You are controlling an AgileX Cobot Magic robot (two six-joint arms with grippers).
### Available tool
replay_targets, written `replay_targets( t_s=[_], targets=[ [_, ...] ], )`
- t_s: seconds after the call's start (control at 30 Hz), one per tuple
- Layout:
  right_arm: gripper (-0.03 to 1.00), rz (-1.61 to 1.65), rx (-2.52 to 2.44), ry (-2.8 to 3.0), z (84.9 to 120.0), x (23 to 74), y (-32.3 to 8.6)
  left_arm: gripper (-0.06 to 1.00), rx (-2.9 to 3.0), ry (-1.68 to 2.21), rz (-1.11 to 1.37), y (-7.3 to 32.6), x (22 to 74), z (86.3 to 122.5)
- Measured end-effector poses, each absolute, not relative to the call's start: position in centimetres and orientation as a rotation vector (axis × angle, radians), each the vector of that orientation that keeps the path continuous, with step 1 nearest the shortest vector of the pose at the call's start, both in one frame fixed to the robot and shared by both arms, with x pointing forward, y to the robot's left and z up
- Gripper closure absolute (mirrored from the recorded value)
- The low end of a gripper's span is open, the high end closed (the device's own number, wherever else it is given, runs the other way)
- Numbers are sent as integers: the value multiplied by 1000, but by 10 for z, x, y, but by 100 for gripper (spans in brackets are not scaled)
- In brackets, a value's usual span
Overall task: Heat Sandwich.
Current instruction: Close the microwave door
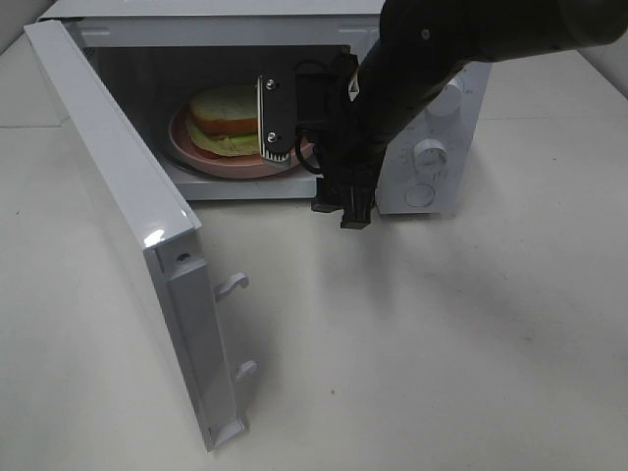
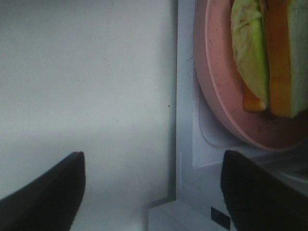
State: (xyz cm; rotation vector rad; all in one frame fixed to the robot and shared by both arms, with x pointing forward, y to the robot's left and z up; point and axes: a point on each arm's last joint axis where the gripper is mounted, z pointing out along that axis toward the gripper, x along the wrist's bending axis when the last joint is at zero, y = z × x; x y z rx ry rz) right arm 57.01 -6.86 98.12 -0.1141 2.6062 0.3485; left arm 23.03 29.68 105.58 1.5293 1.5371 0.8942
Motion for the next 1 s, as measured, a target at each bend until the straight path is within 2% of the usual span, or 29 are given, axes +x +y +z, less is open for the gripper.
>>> replay_targets(
  t_s=[0.2,1.0],
  targets=[
    [18,360,-32,2617,987,553,-81,-5,1529,1537,894,297,230,1056],
    [20,466,328,2610,1011,476,-136,-5,1529,1537,894,297,230,1056]
  ],
)
